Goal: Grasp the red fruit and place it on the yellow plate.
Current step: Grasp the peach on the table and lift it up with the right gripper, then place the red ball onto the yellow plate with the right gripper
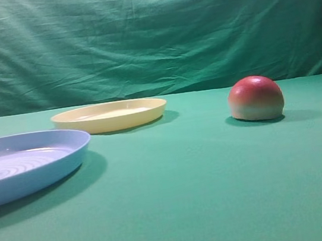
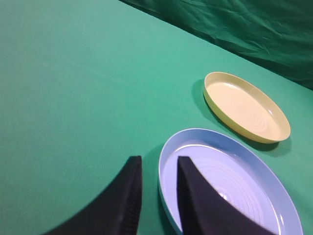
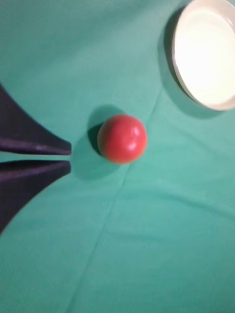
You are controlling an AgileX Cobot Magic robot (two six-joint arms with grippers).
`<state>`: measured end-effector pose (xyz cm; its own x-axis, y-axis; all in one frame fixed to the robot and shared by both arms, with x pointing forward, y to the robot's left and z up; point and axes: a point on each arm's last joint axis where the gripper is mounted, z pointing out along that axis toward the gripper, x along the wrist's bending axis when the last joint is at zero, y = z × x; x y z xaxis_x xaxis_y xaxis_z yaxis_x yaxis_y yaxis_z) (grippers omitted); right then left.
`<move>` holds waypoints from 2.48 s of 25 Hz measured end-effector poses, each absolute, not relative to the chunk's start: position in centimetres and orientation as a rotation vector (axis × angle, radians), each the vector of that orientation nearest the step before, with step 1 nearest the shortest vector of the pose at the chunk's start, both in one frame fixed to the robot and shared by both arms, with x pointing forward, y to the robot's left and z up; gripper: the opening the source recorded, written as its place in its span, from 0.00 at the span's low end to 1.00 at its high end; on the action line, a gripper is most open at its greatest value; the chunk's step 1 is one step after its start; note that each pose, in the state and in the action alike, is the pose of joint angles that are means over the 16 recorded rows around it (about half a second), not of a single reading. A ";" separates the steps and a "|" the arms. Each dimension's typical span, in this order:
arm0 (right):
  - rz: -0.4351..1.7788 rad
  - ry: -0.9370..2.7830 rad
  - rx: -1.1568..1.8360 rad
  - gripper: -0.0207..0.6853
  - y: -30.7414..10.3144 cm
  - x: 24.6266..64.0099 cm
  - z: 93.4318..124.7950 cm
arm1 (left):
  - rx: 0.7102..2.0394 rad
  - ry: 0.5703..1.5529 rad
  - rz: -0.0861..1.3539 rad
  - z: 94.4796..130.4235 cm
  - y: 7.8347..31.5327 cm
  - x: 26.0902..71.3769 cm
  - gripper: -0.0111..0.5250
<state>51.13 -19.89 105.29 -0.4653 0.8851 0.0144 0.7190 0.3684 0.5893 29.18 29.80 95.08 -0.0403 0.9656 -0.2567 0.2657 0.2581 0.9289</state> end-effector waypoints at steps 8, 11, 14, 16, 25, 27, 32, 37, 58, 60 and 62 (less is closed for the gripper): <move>0.678 2.421 1.489 0.61 -17.6 55.9 101.3 | 1.197 1.521 0.873 95.1 29.8 29.2 0.31; 0.649 2.444 1.515 0.78 -17.2 57.0 99.6 | 1.197 1.521 0.873 95.1 29.8 29.2 0.31; 0.618 2.468 1.532 0.89 -16.9 57.8 97.8 | 1.197 1.521 0.873 95.1 29.8 29.2 0.31; 0.598 2.484 1.534 0.93 -16.7 58.2 96.7 | 1.197 1.521 0.873 95.1 29.8 29.2 0.31; 0.562 2.534 1.470 0.74 -15.7 59.5 93.6 | 1.197 1.521 0.873 95.1 29.8 29.2 0.31; 0.571 2.542 1.444 0.67 -15.3 59.8 93.8 | 1.197 1.521 0.873 95.1 29.8 29.2 0.31; 0.656 2.530 1.347 0.52 -13.2 61.0 96.1 | 1.197 1.521 0.873 95.1 29.8 29.2 0.31; 0.796 2.491 1.216 0.44 -9.6 62.4 99.1 | 1.197 1.521 0.873 95.1 29.8 29.2 0.31; 0.991 2.473 0.972 0.77 0.7 65.4 96.5 | 1.197 1.521 0.873 95.1 29.8 29.2 0.31; 0.992 2.467 0.939 0.81 0.8 65.5 97.5 | 1.197 1.521 0.873 95.1 29.8 29.2 0.31; 0.992 2.459 0.901 0.82 0.7 65.5 99.0 | 1.197 1.521 0.873 95.1 29.8 29.2 0.31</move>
<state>65.51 0.74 98.97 -0.7414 0.6672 -0.0726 0.4301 0.5553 0.7118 29.18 29.80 95.08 -0.0403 0.9656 -0.2567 0.2657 0.2581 0.9289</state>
